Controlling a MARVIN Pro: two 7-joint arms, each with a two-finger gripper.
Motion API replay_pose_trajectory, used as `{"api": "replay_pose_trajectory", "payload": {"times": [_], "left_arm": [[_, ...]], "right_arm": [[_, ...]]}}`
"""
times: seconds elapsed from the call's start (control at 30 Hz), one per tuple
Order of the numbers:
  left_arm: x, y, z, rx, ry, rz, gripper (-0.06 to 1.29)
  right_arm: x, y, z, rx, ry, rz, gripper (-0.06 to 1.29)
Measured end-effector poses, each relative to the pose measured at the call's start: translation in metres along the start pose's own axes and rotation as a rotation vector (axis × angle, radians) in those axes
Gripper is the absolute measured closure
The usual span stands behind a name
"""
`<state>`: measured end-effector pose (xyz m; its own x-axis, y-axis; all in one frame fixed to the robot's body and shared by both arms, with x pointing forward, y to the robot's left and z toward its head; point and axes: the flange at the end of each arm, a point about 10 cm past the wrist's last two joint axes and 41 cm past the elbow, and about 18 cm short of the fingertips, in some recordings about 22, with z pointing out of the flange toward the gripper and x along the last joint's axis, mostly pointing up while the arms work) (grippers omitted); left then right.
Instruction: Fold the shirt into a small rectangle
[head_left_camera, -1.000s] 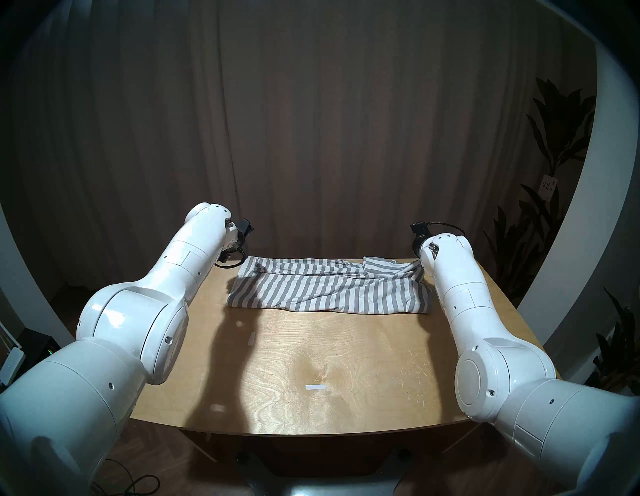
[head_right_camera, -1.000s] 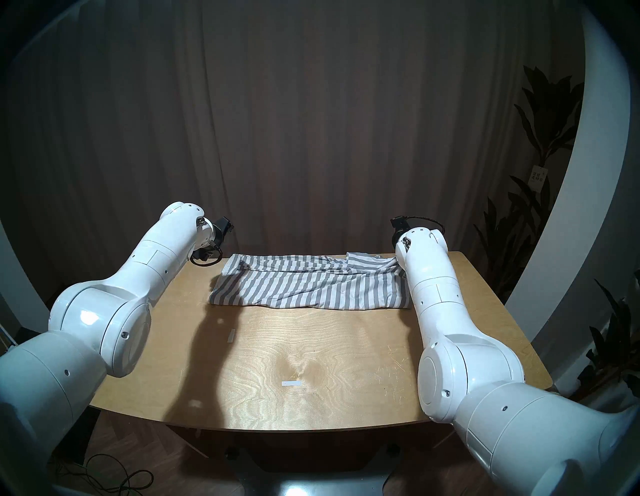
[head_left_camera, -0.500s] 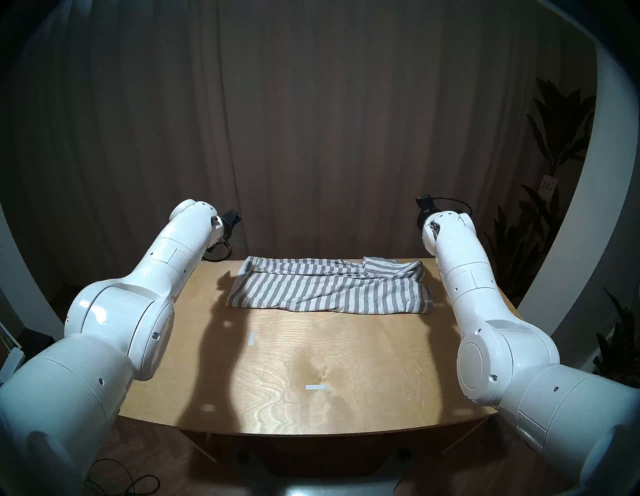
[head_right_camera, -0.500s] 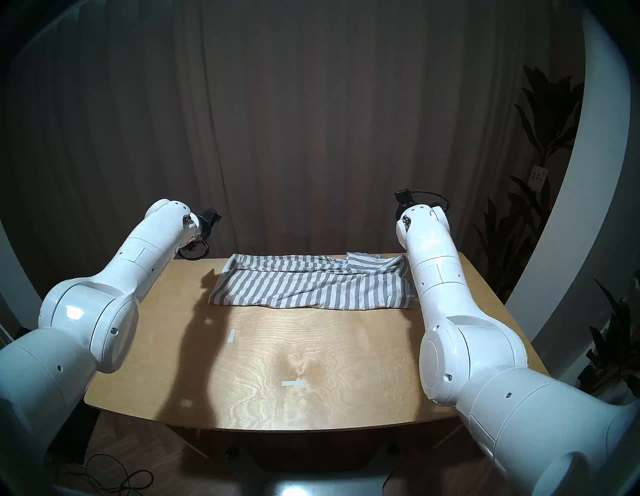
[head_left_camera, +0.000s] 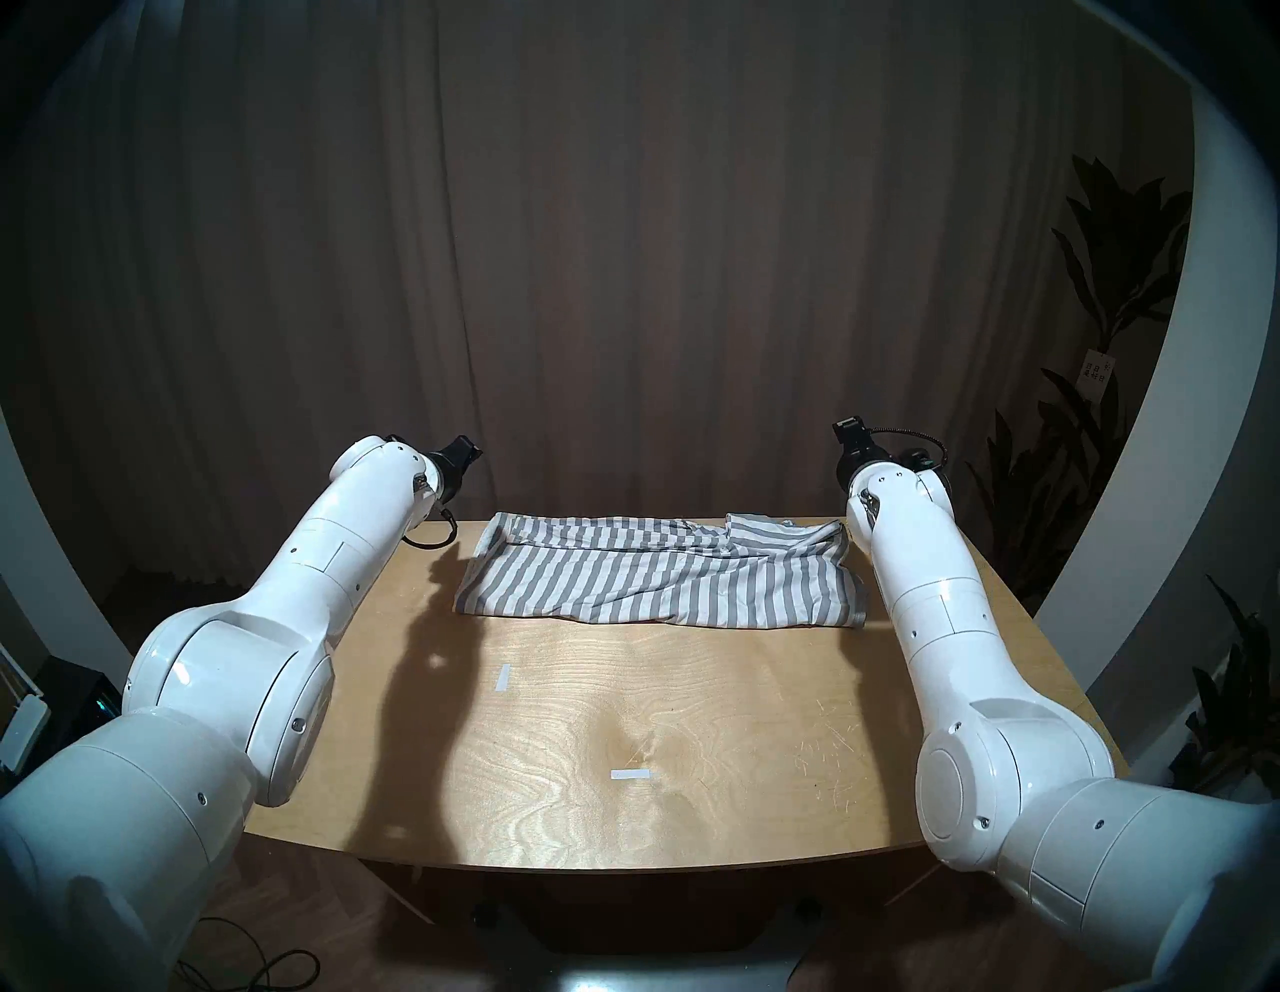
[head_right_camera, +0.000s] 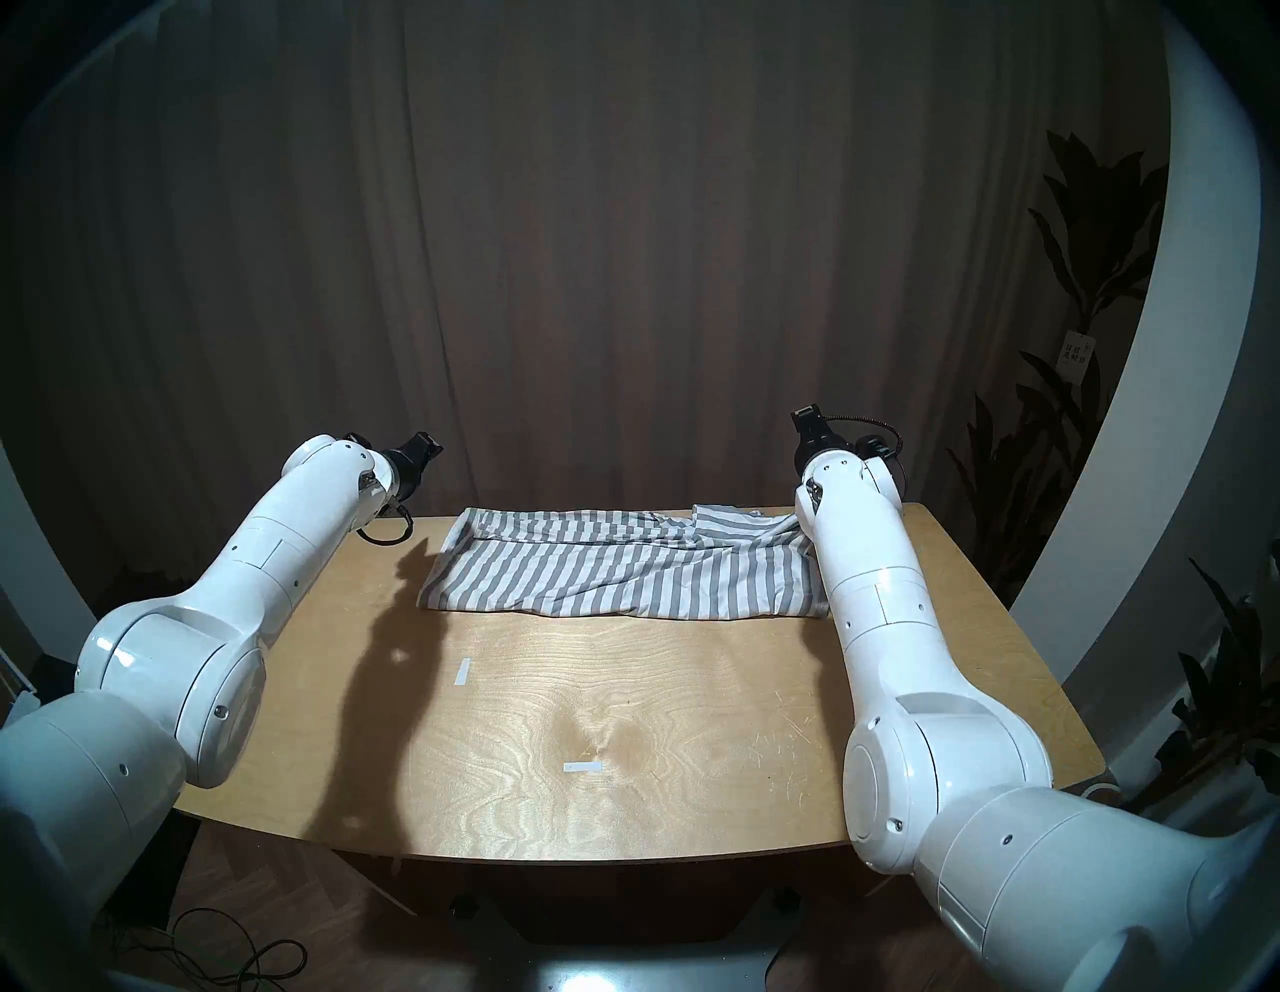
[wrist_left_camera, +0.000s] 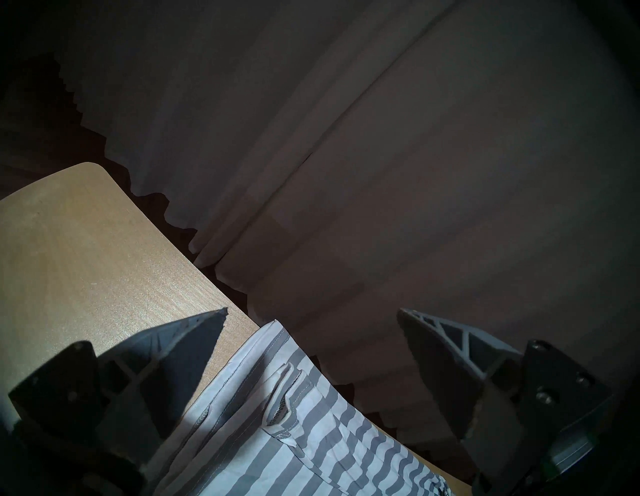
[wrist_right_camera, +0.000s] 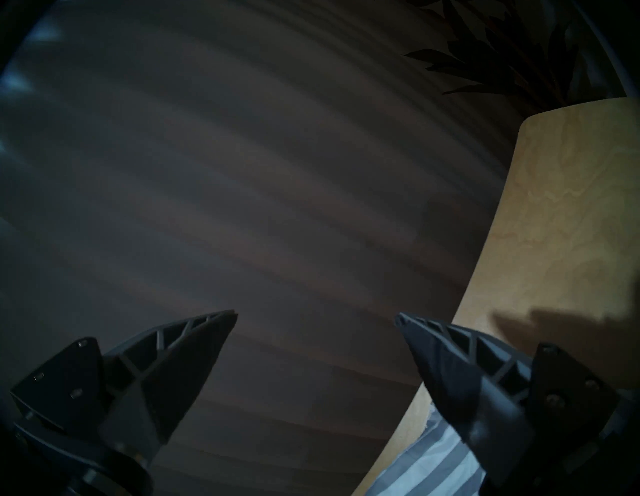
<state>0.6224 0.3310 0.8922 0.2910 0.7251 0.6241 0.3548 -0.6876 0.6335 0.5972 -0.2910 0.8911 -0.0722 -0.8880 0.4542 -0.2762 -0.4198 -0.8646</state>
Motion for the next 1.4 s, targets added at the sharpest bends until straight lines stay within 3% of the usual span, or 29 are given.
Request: {"api": "replay_pose_trajectory", "payload": {"times": [0.13,0.67,1.07,1.4], "left_arm": [[0.0,-0.01,-0.001,-0.004,0.005,0.0,-0.02],[-0.003,-0.042,-0.007,-0.021,0.01,-0.021,-0.02],[-0.029,-0.057,-0.009,-0.063,-0.028,-0.049,-0.02],[-0.044,-0.059,-0.012,-0.11,-0.049,-0.064,-0.02]], "right_arm": [[-0.012,0.011,-0.006,0.0,-0.02,0.007,-0.02],[-0.037,0.018,-0.027,0.069,-0.075,0.044,-0.02],[-0.055,0.06,-0.05,0.037,-0.131,0.089,-0.02],[-0.054,0.087,-0.069,0.026,-0.141,0.132,-0.02]]}}
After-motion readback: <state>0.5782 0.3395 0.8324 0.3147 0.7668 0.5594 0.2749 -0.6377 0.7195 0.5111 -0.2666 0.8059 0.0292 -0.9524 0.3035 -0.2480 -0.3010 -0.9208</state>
